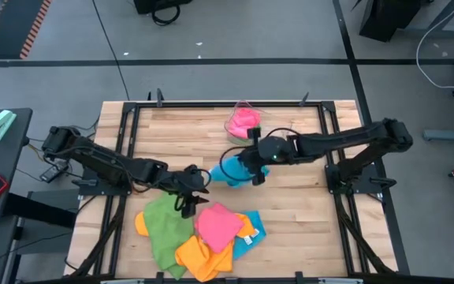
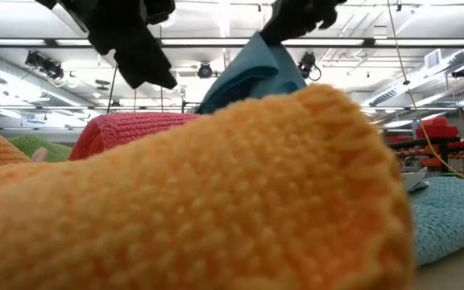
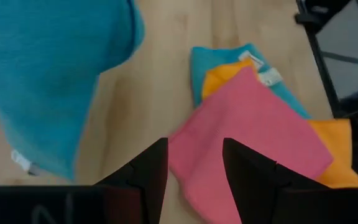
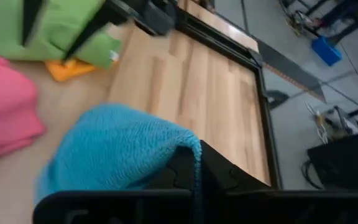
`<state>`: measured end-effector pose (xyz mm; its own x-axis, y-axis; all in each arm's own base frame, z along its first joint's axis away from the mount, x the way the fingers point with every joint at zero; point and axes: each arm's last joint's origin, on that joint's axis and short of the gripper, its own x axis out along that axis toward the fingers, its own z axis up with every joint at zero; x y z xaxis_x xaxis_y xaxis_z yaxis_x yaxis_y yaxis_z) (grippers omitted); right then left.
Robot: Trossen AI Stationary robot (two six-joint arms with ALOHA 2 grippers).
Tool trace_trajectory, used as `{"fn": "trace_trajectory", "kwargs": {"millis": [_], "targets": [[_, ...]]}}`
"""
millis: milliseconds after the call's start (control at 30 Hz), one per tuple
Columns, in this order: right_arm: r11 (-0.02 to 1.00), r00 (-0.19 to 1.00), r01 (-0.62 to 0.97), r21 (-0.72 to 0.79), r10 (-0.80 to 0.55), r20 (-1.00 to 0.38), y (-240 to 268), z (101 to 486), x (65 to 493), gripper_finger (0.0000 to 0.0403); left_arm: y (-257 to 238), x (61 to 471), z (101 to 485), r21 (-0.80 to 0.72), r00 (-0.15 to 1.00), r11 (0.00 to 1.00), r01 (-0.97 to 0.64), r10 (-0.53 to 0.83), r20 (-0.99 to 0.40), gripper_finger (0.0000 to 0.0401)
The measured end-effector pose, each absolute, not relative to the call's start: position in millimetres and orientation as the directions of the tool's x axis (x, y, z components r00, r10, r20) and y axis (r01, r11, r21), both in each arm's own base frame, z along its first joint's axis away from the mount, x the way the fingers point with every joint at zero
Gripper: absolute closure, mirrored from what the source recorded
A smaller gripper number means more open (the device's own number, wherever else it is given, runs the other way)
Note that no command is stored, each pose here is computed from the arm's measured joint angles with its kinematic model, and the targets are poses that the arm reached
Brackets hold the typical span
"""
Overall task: Fold microfiber towels
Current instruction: Fold the top blue towel
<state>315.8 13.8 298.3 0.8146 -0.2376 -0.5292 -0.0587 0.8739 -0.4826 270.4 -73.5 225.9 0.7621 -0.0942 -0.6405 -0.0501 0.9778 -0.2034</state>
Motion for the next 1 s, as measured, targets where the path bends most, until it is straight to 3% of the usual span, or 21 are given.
{"fn": "trace_trajectory", "kwargs": {"millis": [267, 500, 867, 1000], "targets": [[0.903, 0.801, -0.040, -0.427, -0.226, -0.554, 6.3, 291.3, 319.0, 0.0393, -72.4, 270.2, 211.3, -0.176, 0.697, 0.977, -0.119, -0.044, -0.716, 0.0239], [0.934, 0.799, 0.007, -0.357, -0.220, -0.559, 8.0, 290.9, 318.6, 0.0393, -66.2, 274.6, 191.9, 0.012, 0.642, 0.956, -0.295, 0.207, -0.738, 0.0234], [0.961, 0.806, 0.071, -0.267, -0.213, -0.553, 10.4, 291.7, 318.9, 0.0393, -54.2, 289.5, 173.1, 0.122, 0.617, 0.917, -0.380, 0.350, -0.705, 0.0123], [0.965, 0.804, 0.087, -0.246, -0.214, -0.555, 10.1, 291.4, 318.7, 0.0393, -47.9, 293.6, 167.7, 0.166, 0.599, 0.889, -0.427, 0.415, -0.685, 0.0105]]}}
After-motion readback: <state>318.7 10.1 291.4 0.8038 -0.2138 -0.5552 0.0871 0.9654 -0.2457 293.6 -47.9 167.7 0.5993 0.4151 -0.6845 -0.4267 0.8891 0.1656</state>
